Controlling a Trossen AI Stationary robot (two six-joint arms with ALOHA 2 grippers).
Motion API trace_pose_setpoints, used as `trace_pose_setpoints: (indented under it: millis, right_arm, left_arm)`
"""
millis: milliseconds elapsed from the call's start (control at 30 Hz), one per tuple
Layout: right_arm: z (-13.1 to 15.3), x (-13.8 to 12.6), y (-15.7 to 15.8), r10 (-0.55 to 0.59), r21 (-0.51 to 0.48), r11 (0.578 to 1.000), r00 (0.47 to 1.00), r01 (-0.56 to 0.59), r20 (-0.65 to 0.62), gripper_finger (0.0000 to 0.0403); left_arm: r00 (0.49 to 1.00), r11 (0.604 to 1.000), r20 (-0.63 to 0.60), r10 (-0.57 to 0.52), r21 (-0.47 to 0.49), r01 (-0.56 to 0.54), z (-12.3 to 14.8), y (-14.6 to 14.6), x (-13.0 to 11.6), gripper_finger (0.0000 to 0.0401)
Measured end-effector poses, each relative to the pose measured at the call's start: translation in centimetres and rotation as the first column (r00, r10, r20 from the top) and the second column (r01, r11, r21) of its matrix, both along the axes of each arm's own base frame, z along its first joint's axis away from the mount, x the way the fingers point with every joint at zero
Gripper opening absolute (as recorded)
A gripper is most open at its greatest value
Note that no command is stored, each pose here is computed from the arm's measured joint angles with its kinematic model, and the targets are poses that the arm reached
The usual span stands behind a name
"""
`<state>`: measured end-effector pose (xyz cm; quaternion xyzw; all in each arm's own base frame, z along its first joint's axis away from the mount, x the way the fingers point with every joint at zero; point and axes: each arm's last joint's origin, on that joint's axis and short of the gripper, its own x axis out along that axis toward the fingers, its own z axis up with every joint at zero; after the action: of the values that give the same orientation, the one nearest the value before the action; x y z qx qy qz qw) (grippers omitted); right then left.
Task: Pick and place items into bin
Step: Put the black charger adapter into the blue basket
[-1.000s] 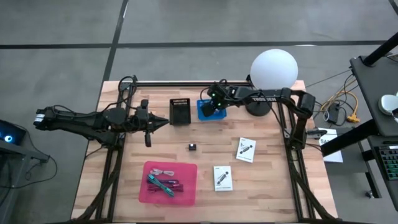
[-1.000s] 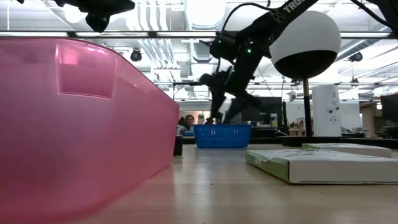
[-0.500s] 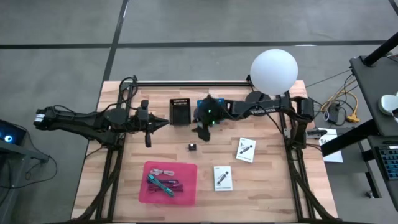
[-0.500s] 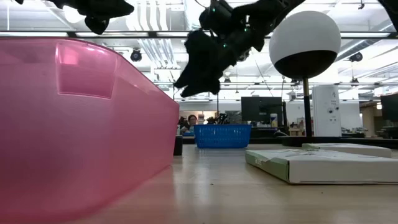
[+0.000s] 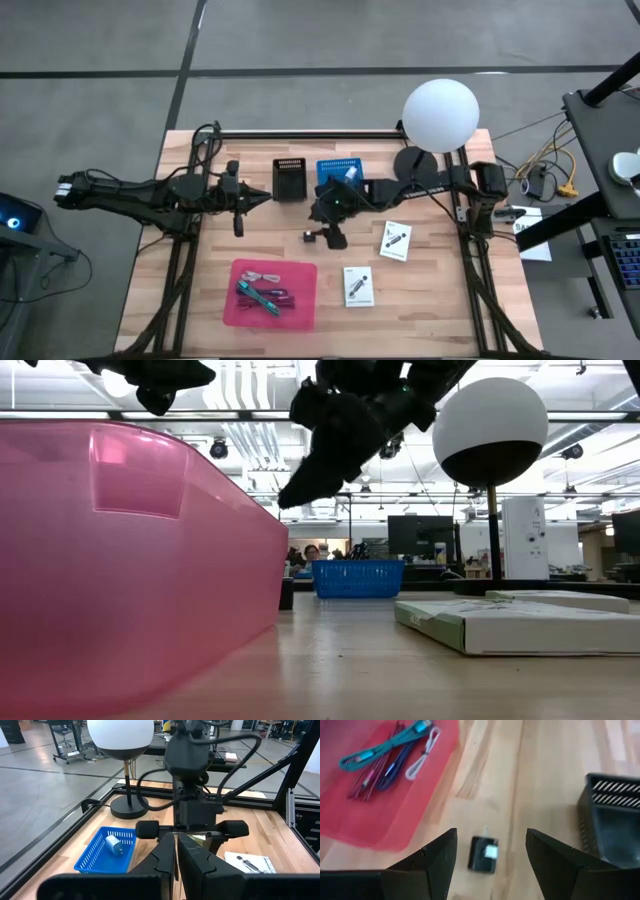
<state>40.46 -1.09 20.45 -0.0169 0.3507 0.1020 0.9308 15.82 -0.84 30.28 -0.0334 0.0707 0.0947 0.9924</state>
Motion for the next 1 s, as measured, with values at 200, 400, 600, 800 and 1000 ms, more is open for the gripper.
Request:
trace_pose_setpoints:
  millis: [200, 400, 600, 800, 1000]
  right_arm:
    - [-2.3, -0.2, 0.6, 0.012, 0.003, 1.000, 0.998, -0.012, -0.065, 0.0221]
    - [-5.0, 1.0, 1.0, -0.034, -0.032, 0.999, 0.995, 0.031, -0.096, 0.0234]
    - [-6.2, 1.9, 0.8, -0.091, -0.032, 0.996, 0.989, 0.088, -0.119, 0.0273]
    - [-7.4, 1.9, 1.1, -0.050, -0.005, 0.999, 0.987, 0.050, -0.152, 0.0294]
    - [-7.6, 2.0, 1.1, -0.047, 0.002, 0.999, 0.987, 0.048, -0.156, 0.0272]
  left_arm:
    - [1.000, 1.000, 0.000, 0.000, 0.000, 0.000, 0.0, 0.0, 0.0, 0.0005]
    - [1.000, 1.000, -0.001, 0.001, -0.001, -0.001, 0.0, 0.0, 0.0, 0.0005]
    - [1.000, 1.000, 0.001, 0.001, -0.002, -0.001, 0.0, 0.0, 0.0, 0.0005]
    - [1.000, 1.000, 0.001, 0.001, -0.001, -0.001, 0.0, 0.0, 0.0, 0.0005]
    - [1.000, 1.000, 0.001, 0.001, -0.001, -0.001, 0.0, 0.0, 0.0, 0.0005]
